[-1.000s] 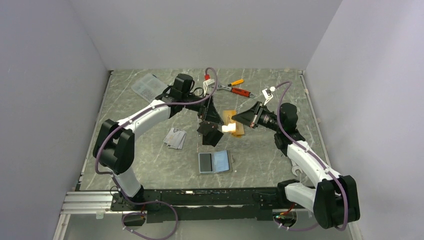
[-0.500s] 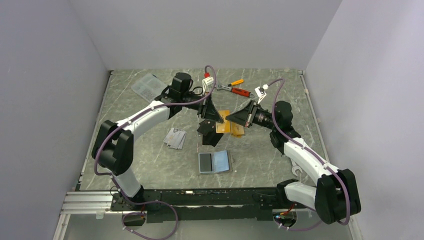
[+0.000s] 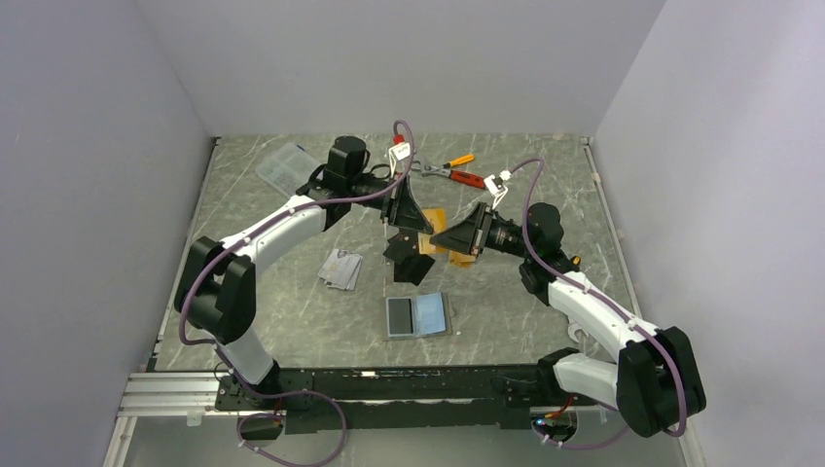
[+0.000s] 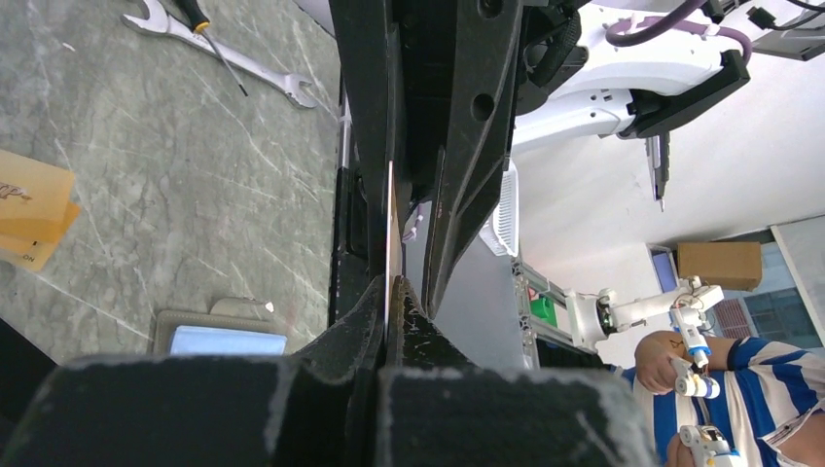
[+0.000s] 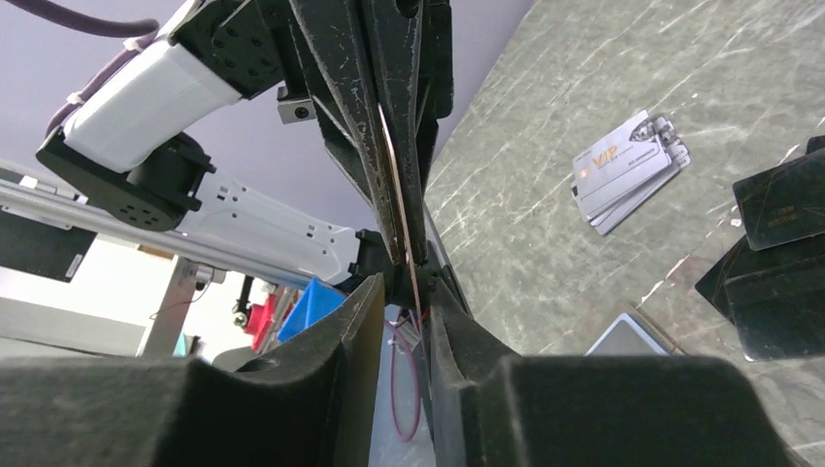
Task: Put the credit cards into the card holder
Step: Pick up the credit card from the center of the board.
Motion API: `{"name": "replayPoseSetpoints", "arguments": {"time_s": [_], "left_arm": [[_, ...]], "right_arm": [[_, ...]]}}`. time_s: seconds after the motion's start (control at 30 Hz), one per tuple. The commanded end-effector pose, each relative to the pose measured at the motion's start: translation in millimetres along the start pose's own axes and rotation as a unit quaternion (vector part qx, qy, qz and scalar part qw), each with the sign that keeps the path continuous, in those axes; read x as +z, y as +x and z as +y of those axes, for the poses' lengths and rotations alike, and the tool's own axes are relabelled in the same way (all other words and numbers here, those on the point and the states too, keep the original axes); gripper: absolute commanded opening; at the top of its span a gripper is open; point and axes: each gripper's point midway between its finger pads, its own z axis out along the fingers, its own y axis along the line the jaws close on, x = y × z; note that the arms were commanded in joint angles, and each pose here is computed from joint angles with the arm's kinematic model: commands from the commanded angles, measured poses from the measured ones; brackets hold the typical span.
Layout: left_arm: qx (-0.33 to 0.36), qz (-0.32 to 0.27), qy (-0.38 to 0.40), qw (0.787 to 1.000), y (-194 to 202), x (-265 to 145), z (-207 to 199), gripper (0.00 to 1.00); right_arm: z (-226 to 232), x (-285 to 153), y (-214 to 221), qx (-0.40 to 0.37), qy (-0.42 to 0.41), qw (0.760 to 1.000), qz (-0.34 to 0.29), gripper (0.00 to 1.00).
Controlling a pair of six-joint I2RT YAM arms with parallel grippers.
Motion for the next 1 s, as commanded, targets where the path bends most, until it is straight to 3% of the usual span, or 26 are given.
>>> {"name": "replayPoseSetpoints", "arguments": {"time_s": [0.0, 0.07, 0.13, 0.23, 0.33, 0.5, 0.97], "left_arm": [[0.035, -0.007, 0.026, 0.999, -9.6, -5.5, -25.1, 0.0], [0.033, -0.007, 0.027, 0.999, -9.3, -6.2, -25.2, 0.01], [0.034, -0.007, 0.029, 0.999, -10.0, -7.0, -25.7, 0.08], [0.039, -0.008, 0.032, 0.999, -12.0, -9.0, -29.0, 0.28], [0.038, -0.012, 0.041, 0.998, -13.8, -11.0, -32.4, 0.35], [0.037, -0.016, 0.052, 0.998, -17.1, -14.3, -38.7, 0.39], [0.045, -0.024, 0.053, 0.997, -22.5, -25.1, -44.6, 0.38]], "right_arm": [[24.1, 2.5, -12.2, -0.034, -0.042, 0.998, -0.014, 0.2], [24.7, 2.1, -13.5, -0.032, -0.041, 0.998, -0.02, 0.09], [24.0, 1.4, -14.2, -0.03, -0.038, 0.998, -0.026, 0.0], [23.4, 0.9, -14.1, -0.028, -0.036, 0.999, -0.029, 0.0], [16.6, 1.6, -11.7, -0.025, -0.023, 0.999, -0.025, 0.0], [0.8, 8.8, -0.1, -0.012, 0.007, 1.0, -0.004, 0.0], [-17.9, 14.3, 20.3, 0.002, 0.049, 0.998, 0.025, 0.0]]}}
